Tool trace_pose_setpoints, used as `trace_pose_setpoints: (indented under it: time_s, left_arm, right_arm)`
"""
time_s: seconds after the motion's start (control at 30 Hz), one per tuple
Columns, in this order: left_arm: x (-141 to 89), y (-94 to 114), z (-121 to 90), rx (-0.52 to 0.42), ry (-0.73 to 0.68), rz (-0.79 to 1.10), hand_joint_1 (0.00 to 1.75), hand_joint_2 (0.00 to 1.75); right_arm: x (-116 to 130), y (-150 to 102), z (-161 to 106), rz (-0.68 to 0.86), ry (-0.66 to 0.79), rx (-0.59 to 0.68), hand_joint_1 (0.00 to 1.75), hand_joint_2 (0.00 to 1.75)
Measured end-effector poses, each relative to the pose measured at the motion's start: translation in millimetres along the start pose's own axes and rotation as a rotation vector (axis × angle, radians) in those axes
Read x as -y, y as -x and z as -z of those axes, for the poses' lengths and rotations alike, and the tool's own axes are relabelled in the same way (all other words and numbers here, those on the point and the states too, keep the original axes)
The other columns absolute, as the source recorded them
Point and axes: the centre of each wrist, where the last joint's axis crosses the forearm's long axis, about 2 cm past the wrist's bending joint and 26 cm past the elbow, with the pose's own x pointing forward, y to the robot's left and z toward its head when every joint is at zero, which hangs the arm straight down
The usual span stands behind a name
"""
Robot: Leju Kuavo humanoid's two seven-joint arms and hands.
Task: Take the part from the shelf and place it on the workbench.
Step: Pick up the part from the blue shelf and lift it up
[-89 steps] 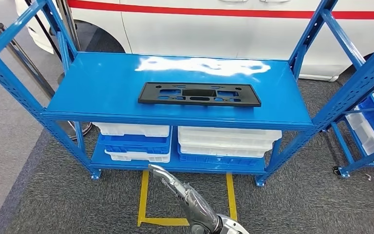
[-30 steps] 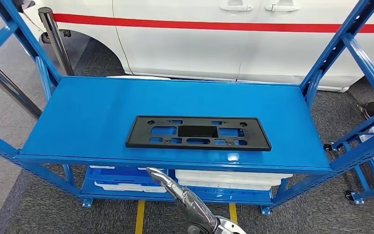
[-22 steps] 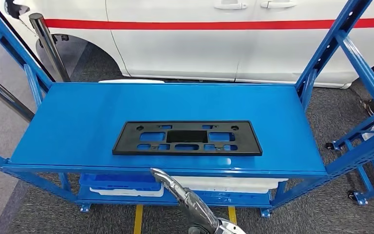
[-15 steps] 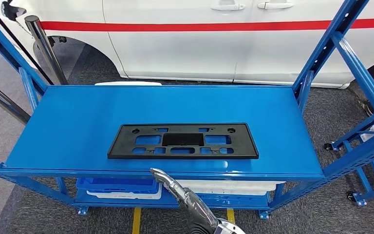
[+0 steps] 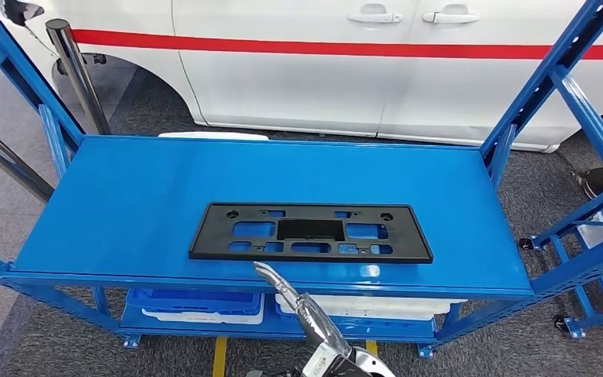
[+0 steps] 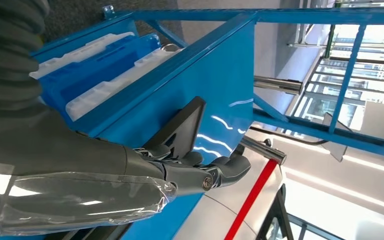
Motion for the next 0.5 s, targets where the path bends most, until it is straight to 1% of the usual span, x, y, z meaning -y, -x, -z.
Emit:
trace_pose_setpoints:
  time_s: [0.17, 0.27, 0.33, 0.5]
  left_arm:
    - [0.1, -0.2, 0.0, 0.001, 0.002, 0.0, 0.0, 0.0]
    - [-0.2, -0.3, 0.0, 0.003, 0.002, 0.001, 0.0, 0.0]
    - [-0.4, -0.3, 0.1, 0.005, 0.003, 0.004, 0.0, 0.0]
    - [-1.0, 0.9, 0.0, 0.002, 0.005, 0.01, 0.0, 0.0]
  right_arm:
    - [1.0, 2.6, 0.5, -0.011, 0.0, -0.008, 0.0, 1.75]
    - [1.8, 3.4, 2.0, -0.075, 0.021, -0.027, 0.0, 1.75]
    - [3.8, 4.6, 4.3, -0.176, 0.048, -0.054, 0.0, 1.75]
    - [6.5, 12.7, 5.3, -0.538, 0.105, -0.137, 0.0, 1.75]
